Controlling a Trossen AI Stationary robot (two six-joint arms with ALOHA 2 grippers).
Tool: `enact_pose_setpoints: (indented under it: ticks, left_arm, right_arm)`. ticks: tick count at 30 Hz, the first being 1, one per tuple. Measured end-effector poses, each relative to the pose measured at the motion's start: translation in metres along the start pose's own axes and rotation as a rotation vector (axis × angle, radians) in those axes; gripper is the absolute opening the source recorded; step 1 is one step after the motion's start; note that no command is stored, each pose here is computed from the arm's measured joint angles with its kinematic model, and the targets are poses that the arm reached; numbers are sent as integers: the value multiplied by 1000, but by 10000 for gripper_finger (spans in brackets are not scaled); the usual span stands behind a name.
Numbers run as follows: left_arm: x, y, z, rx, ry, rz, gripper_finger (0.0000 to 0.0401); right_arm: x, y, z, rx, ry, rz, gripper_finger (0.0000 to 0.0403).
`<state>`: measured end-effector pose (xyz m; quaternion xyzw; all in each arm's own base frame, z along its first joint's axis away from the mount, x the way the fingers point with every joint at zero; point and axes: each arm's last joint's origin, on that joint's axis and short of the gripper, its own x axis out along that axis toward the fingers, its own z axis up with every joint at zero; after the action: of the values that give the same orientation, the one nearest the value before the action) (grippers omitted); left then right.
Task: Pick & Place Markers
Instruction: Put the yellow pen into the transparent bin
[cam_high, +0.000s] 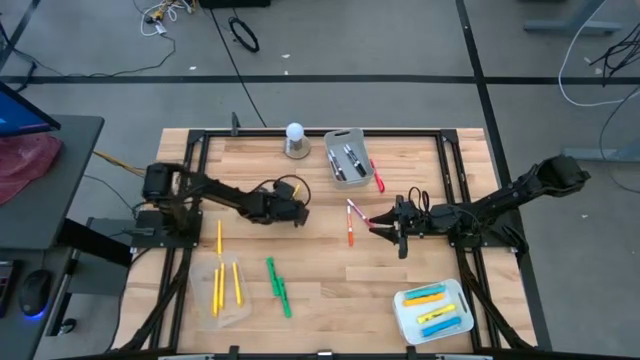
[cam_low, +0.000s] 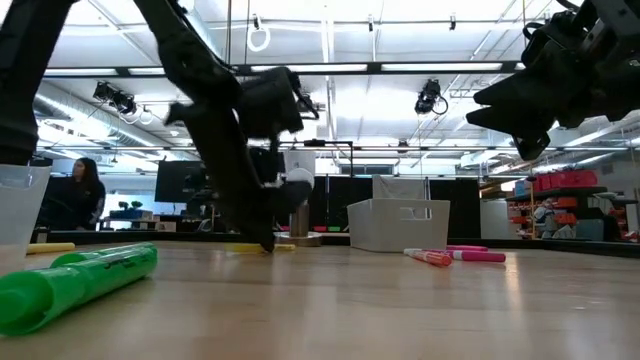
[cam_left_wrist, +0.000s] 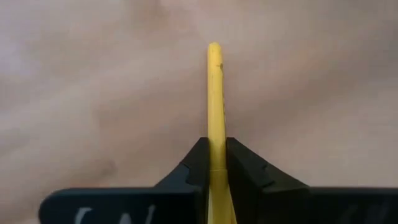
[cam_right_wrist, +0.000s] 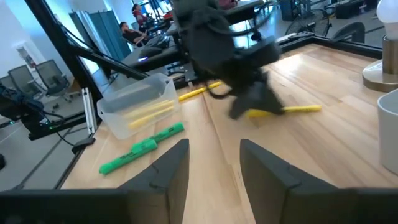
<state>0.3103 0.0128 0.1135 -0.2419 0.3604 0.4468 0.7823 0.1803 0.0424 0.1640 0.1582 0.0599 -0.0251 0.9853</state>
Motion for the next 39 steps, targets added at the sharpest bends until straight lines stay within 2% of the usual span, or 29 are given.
enact_pose_setpoints:
  ticks: [8,11,14,19,24,27,33,39]
  left_arm:
    - [-94,-7,11,72,31,-344,37]
    - [-140,-6,3,85,99,-488,37]
    - [-183,-1,-14,86,202,-539,37]
    - [-249,11,-48,4,387,-491,37]
    - [-286,20,-88,-139,515,-413,37]
    - [-287,26,-113,-225,557,-307,37]
    - [-262,27,-151,-259,633,-34,40]
    - [-237,25,-157,-268,613,93,52]
  right_arm:
    - [0,0,0,-7,-5,-15,142]
    - [0,-1,0,-7,-5,-17,142]
    - [0,-1,0,-8,-5,-17,142]
    - [0,-1,1,-24,-19,-45,142]
    - [0,-3,2,-23,-40,-91,142]
    - [0,-3,2,-25,-45,-94,142]
    - [0,-3,3,-24,-48,-92,142]
    - [0,-3,3,-21,-53,-90,142]
